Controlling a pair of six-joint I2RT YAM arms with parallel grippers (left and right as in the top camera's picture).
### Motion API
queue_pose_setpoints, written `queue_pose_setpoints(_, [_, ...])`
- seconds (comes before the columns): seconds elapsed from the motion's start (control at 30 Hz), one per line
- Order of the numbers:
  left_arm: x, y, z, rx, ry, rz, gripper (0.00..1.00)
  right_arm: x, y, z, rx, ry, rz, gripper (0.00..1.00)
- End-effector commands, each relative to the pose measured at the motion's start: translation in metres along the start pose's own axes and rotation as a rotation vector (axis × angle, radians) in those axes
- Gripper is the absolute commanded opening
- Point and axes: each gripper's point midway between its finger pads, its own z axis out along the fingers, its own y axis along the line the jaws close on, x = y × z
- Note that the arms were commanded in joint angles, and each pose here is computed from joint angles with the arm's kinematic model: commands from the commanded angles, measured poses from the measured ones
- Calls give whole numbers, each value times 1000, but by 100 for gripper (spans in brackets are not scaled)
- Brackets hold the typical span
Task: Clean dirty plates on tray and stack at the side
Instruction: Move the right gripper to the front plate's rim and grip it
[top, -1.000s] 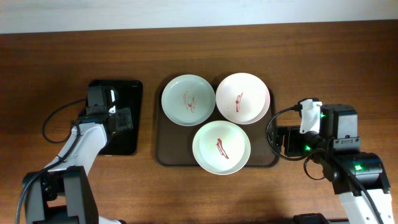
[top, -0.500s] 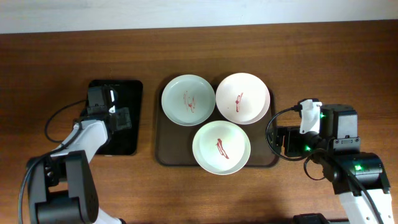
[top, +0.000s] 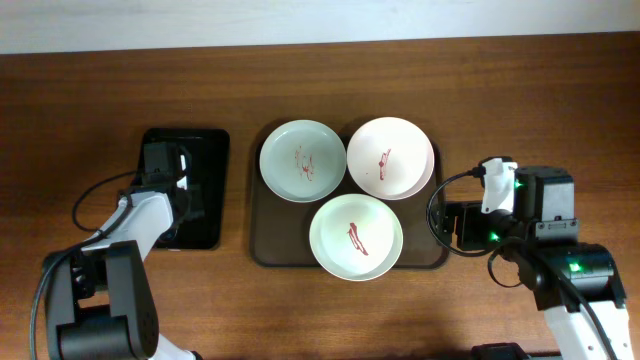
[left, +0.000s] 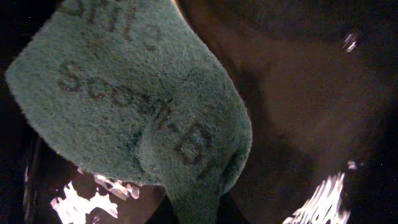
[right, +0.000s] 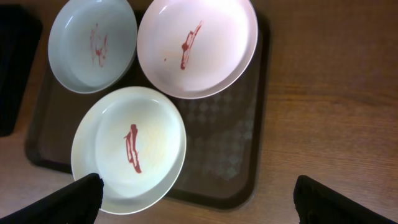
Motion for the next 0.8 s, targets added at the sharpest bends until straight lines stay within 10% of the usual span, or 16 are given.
queue_pose_setpoints(0.0, [15,3,3,-7,60,14,2,0,13,9,-78,47,-6,99])
queue_pose_setpoints(0.33, [21,-12,-7,34,77,185,6,39,13,76,-134,366,70,85])
queue_pose_setpoints(0.43, [27,-17,-8,41,100,256,40,52,20,94,-142,443,50,79])
queue_pose_setpoints(0.77, [29,-17,-11,39,118,210,60,75,28,149,-113,553,31,61])
